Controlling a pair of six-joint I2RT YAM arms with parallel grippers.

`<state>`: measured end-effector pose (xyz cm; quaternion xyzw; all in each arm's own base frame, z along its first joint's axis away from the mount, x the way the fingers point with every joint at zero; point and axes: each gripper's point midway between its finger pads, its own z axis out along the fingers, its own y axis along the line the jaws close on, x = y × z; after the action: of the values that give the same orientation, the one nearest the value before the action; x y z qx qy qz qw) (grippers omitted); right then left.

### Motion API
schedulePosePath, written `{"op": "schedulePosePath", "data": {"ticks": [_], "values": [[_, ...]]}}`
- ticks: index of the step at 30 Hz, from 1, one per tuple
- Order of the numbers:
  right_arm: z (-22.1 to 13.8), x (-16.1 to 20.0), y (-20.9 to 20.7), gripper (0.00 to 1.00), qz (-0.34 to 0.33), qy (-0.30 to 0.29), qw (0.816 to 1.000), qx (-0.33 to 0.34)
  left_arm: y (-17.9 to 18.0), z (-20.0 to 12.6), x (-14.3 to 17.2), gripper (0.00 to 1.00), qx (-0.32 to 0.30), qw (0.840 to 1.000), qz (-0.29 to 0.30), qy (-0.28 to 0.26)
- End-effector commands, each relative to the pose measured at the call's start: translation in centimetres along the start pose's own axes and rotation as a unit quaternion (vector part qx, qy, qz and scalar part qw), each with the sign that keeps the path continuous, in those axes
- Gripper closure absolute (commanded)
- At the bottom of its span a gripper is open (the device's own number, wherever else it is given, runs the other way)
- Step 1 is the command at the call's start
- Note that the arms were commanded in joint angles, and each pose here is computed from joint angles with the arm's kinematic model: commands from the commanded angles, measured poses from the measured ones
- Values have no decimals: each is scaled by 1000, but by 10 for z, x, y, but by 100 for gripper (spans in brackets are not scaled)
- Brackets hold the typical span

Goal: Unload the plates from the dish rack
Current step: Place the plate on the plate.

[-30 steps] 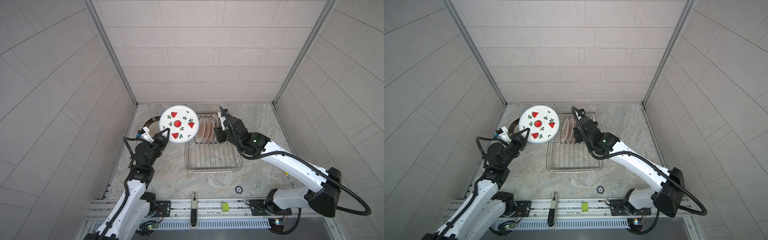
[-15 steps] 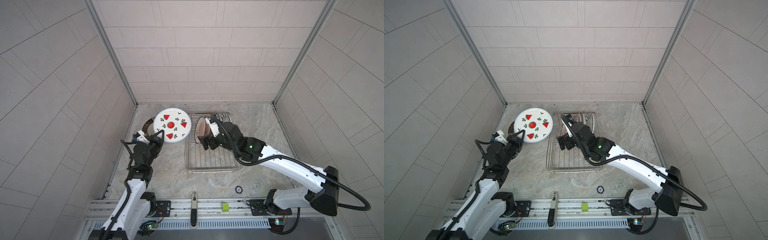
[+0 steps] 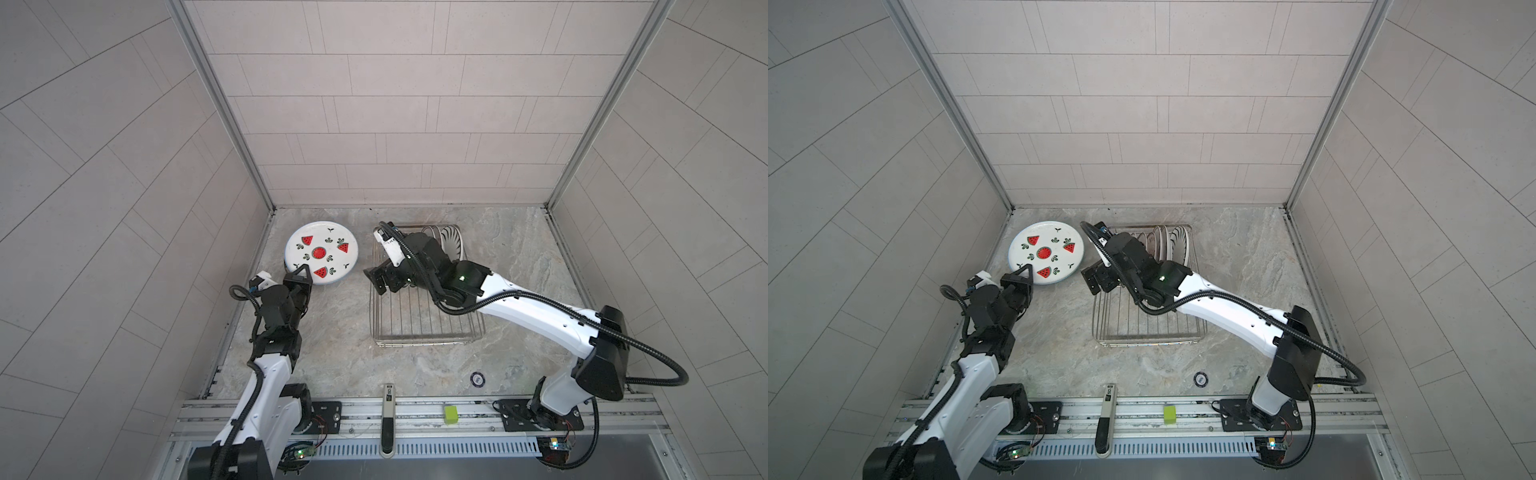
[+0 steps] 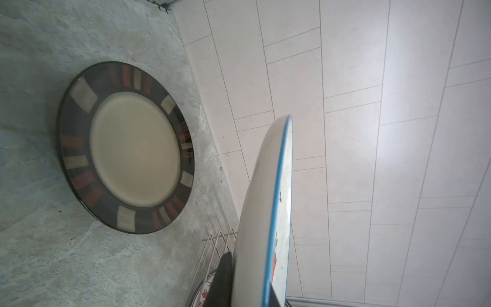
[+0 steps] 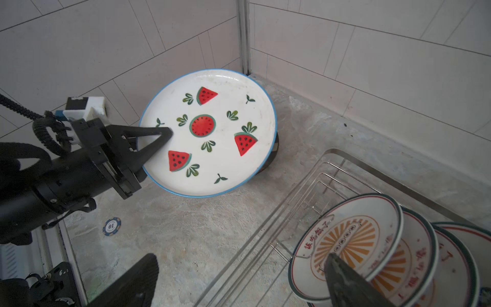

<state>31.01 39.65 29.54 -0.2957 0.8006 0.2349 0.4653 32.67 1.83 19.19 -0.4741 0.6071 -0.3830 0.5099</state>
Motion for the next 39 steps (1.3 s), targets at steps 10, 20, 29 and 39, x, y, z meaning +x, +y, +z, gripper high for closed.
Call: {"op": "schedulePosePath", "data": {"ticks": [10,20,29,39], "values": [[60,2,24,0,-45,42,998,-24,-5,3,-43,100,1,994,19,-111],[98,8,29,0,-65,61,996,-22,13,18,-53,100,-31,991,24,-129],[121,13,31,0,-75,75,994,-22,26,40,-53,100,-51,990,29,-125],[139,21,28,0,-81,86,993,-11,31,54,-56,100,-60,989,34,-130]]}}
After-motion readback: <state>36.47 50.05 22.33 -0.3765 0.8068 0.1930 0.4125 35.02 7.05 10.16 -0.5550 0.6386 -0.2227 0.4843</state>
